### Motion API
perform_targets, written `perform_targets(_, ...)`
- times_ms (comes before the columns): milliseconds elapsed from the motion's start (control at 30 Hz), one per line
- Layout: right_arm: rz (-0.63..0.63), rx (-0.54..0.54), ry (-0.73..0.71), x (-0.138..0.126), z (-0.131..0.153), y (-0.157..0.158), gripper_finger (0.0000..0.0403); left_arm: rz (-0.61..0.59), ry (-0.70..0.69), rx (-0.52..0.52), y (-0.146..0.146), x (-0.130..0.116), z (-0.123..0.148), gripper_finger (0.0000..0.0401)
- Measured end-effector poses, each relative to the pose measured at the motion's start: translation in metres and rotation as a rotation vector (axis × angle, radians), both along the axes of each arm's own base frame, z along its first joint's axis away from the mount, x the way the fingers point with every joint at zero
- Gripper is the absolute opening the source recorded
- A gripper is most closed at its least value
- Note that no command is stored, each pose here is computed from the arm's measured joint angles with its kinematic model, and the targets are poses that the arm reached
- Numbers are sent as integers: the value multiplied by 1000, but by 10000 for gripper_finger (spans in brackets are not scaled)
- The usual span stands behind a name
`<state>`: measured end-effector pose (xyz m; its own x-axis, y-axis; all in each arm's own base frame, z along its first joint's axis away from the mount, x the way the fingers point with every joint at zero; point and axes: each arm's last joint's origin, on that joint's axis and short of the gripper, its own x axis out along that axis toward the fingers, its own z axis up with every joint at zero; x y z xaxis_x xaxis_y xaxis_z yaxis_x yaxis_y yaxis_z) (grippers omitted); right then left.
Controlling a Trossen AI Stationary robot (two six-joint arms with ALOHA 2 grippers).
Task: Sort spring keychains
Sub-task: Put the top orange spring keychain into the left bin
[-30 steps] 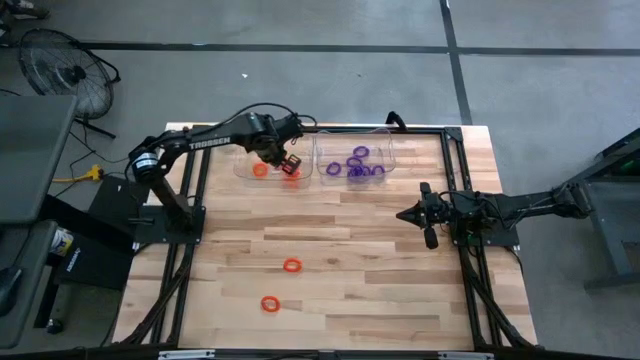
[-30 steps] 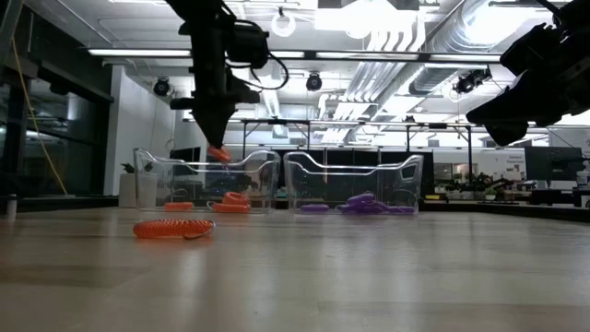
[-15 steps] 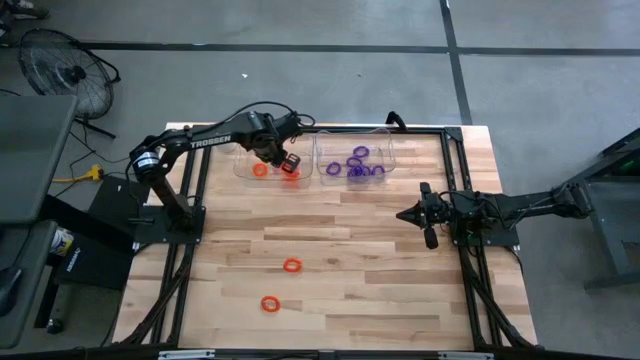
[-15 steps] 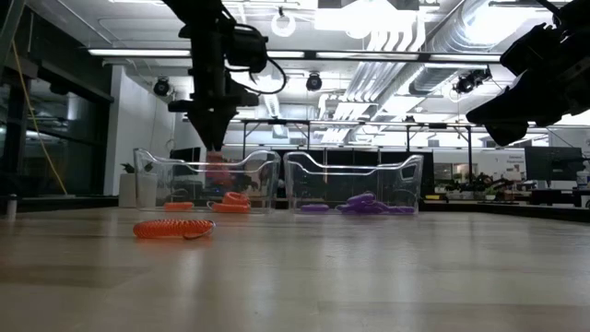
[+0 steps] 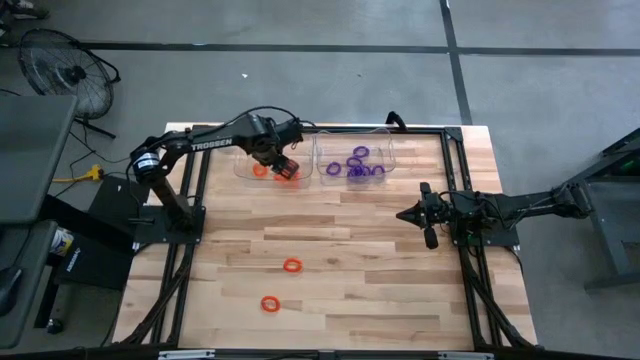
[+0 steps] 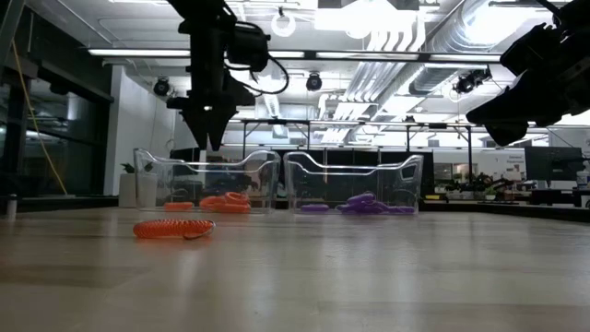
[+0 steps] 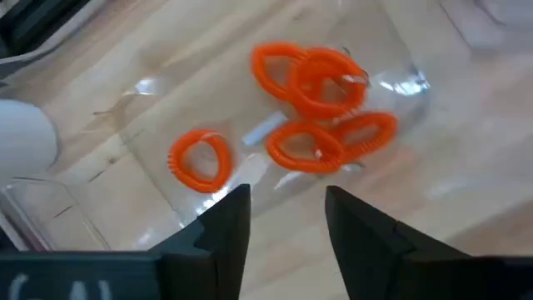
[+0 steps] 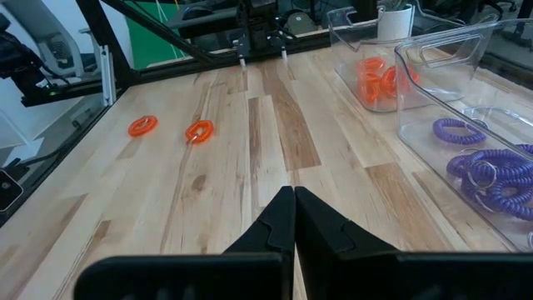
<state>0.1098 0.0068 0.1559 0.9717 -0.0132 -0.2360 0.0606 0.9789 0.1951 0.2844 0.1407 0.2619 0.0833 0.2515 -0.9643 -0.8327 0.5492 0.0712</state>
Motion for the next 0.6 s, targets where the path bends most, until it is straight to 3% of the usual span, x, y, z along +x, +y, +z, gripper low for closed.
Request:
perform_targets(433,0,0,0,0,0,0,0,-255,31,10,-65,-6,27,13)
perform_targets(600,0,0,0,0,0,0,0,-458,20,-17,-103,4,26,6)
